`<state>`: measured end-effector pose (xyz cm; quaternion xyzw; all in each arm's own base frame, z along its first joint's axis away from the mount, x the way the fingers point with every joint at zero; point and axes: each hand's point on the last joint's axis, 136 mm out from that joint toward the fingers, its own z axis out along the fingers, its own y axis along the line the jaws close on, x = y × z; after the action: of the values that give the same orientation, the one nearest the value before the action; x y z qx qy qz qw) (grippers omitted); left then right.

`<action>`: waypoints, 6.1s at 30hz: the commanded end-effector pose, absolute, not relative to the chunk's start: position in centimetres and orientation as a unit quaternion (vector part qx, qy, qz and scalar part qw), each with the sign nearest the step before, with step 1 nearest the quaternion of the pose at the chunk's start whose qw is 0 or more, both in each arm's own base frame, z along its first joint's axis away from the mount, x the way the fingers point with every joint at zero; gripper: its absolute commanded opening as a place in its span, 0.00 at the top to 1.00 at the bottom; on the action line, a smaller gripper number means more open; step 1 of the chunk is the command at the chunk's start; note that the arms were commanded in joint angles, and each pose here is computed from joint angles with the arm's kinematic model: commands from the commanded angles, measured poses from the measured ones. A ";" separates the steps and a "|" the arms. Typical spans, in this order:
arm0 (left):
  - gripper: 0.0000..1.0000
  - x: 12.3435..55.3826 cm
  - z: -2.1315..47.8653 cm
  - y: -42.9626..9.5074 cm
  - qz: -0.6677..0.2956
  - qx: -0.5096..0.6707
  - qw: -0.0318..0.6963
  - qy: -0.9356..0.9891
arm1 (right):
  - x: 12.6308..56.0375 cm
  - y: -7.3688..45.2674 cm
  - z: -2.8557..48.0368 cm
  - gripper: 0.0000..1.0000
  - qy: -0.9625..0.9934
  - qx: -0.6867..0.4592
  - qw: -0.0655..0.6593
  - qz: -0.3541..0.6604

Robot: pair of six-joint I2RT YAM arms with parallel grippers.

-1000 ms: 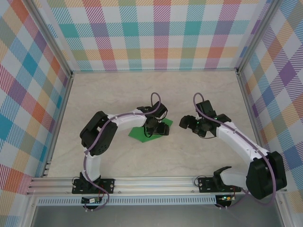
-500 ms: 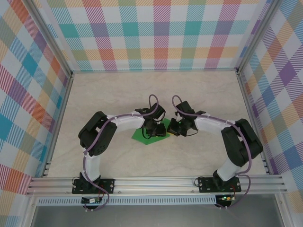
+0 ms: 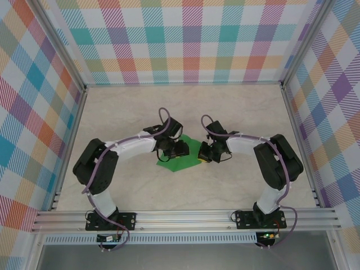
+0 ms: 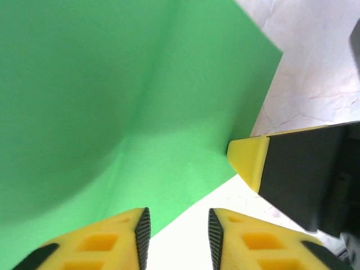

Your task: Fold a paper plane with a square sheet of paper (pick it up from the middle)

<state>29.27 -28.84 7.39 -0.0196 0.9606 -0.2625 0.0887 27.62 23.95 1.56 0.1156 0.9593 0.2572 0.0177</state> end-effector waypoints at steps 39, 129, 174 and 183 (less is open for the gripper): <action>0.14 27.7 9.6 -30.7 -0.420 -0.023 0.058 0.905 | 27.3 23.2 2.1 0.97 0.964 0.110 0.026 0.241; 0.78 33.6 -1.8 -19.7 -0.151 -0.236 0.062 0.958 | 22.9 28.2 6.5 0.67 0.944 0.066 0.027 0.323; 0.82 29.1 -1.5 -20.0 -0.174 -0.166 -0.007 0.971 | 23.4 31.8 2.9 0.63 0.948 0.052 -0.027 0.312; 0.82 29.2 -1.5 -20.0 -0.176 -0.166 -0.006 0.970 | 23.2 31.9 2.3 0.62 0.951 0.042 -0.032 0.305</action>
<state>31.15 -22.16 1.71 -0.1503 0.9608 -0.2310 0.0303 23.51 31.55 2.39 0.0590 0.9488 0.3091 -0.0270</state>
